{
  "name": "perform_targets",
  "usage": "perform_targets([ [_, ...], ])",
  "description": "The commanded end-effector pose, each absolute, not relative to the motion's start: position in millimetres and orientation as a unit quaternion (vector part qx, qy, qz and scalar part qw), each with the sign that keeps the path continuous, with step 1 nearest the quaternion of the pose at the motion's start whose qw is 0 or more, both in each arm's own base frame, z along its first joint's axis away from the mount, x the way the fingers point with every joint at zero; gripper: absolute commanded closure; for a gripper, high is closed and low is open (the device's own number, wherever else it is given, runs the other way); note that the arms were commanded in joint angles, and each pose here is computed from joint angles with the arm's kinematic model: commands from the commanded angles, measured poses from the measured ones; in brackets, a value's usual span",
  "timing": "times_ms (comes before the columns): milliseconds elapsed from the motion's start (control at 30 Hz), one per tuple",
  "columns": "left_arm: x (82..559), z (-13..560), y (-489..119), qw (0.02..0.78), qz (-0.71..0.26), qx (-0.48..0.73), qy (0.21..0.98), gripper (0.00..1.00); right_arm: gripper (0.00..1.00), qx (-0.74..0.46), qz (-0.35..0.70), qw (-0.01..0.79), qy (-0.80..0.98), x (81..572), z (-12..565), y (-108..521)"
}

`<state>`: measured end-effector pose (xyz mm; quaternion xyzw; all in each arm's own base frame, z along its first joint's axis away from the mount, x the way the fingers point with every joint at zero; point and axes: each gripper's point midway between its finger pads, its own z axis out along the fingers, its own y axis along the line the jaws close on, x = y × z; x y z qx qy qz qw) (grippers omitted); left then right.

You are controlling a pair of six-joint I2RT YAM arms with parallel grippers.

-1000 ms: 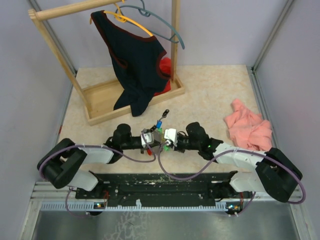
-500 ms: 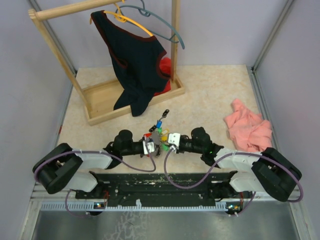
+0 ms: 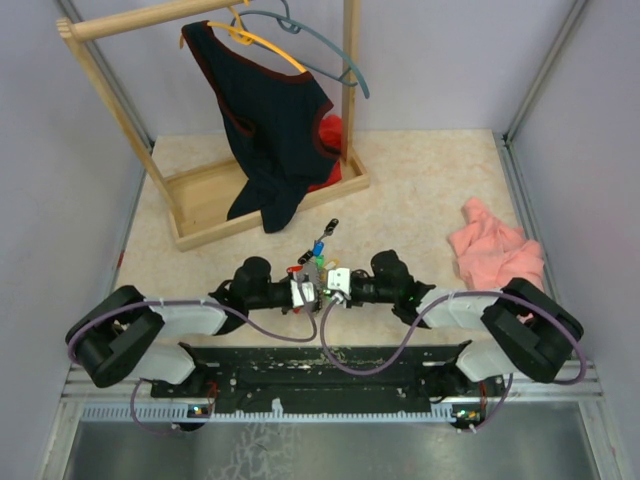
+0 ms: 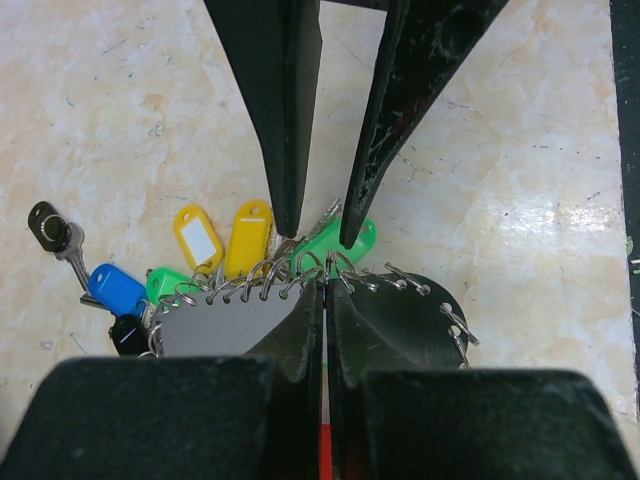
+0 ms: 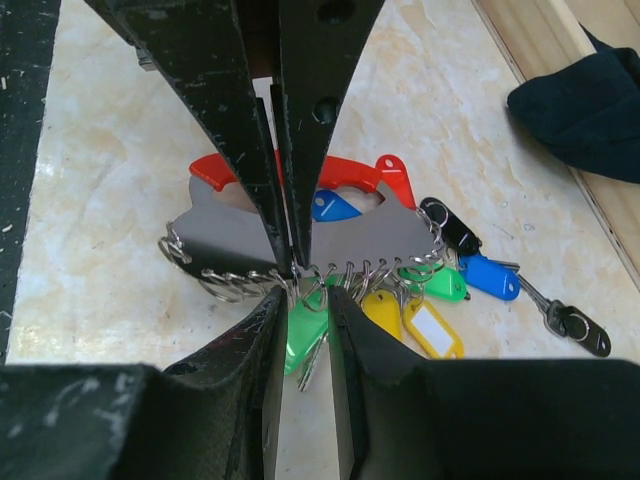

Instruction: Put the keys on the keyring

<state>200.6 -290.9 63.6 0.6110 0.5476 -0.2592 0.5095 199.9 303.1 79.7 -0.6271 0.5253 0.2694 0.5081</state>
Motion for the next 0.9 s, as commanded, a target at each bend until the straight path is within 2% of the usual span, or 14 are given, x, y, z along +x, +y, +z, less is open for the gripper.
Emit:
perform_targets([
  [0,202,69,-298,0.504,-0.266,0.611,0.55,0.99,0.77,-0.635,0.275,0.533,0.487,205,100,322],
  [367,201,68,-299,0.497,-0.269,0.612,0.553,0.99,0.85,-0.641,0.268,0.523,0.494,210,88,326],
  [667,199,71,-301,0.5,-0.278,0.609,0.549,0.99,0.85,-0.644,0.27,0.519,0.492,209,85,328],
  [867,198,75,-300,0.506,-0.279,0.605,0.548,0.99,1.0,-0.642,0.275,0.518,0.494,210,83,330],
])
